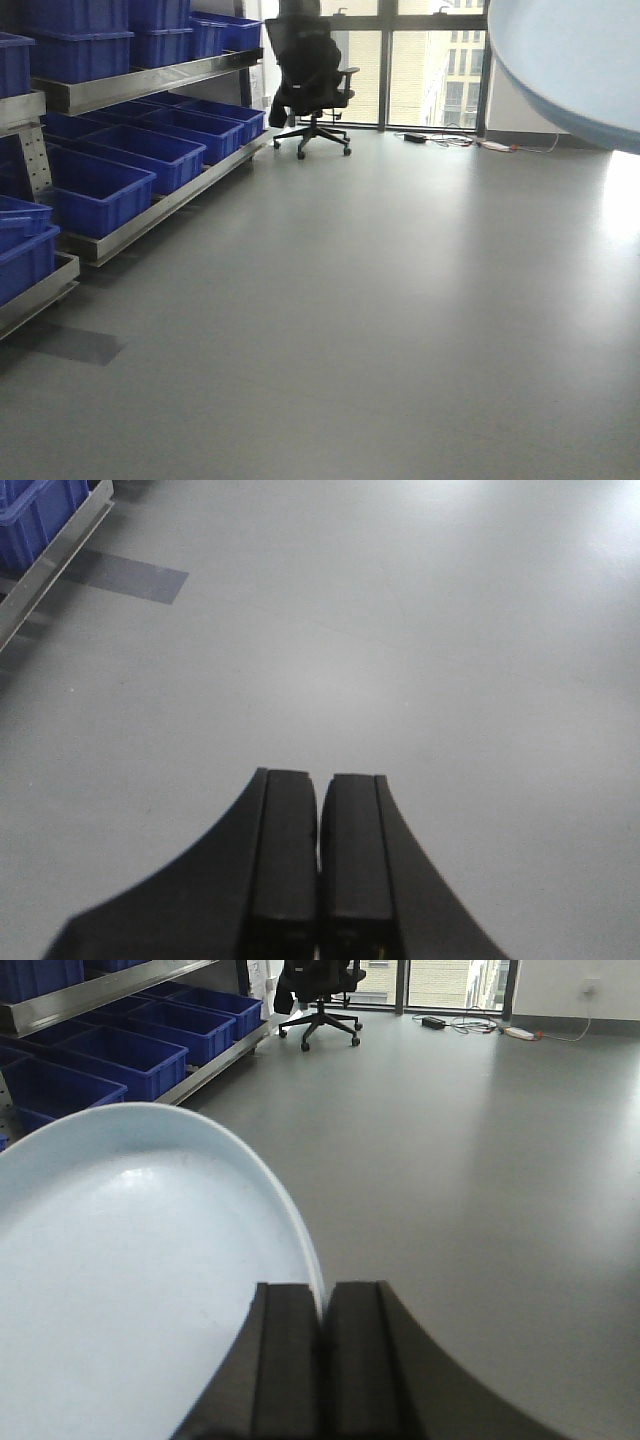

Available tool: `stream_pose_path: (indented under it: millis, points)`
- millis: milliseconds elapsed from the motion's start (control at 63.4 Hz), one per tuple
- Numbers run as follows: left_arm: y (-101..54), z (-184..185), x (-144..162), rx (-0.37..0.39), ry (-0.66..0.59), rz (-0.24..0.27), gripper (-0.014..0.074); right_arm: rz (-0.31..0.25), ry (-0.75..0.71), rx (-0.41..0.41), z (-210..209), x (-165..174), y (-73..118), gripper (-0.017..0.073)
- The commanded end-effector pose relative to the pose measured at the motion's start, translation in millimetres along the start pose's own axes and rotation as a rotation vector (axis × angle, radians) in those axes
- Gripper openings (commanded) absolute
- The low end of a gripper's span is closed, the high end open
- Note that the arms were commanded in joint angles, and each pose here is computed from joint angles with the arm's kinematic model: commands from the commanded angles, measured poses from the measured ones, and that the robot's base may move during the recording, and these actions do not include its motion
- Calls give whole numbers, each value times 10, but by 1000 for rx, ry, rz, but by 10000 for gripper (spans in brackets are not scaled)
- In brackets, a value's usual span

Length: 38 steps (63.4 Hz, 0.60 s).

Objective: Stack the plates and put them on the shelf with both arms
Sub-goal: 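Drive across the room toward the shelves of blue bins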

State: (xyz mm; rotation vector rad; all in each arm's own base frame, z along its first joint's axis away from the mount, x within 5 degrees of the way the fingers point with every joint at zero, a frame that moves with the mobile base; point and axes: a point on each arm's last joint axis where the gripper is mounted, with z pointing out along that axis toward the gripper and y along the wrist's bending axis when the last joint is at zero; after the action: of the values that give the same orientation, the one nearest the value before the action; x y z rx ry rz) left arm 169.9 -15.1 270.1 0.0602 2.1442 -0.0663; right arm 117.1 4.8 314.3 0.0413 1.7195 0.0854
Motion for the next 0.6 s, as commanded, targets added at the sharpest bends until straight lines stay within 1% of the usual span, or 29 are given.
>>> stream_pose_path:
  millis: [0, 584]
  points:
    - [-14, -43, -150, 10, -103, -6, 86, -8, -136, -25, -28, -197, 28, 28]
    - [-14, -43, -150, 10, -103, -6, 86, -8, -136, -25, -28, -197, 28, 28]
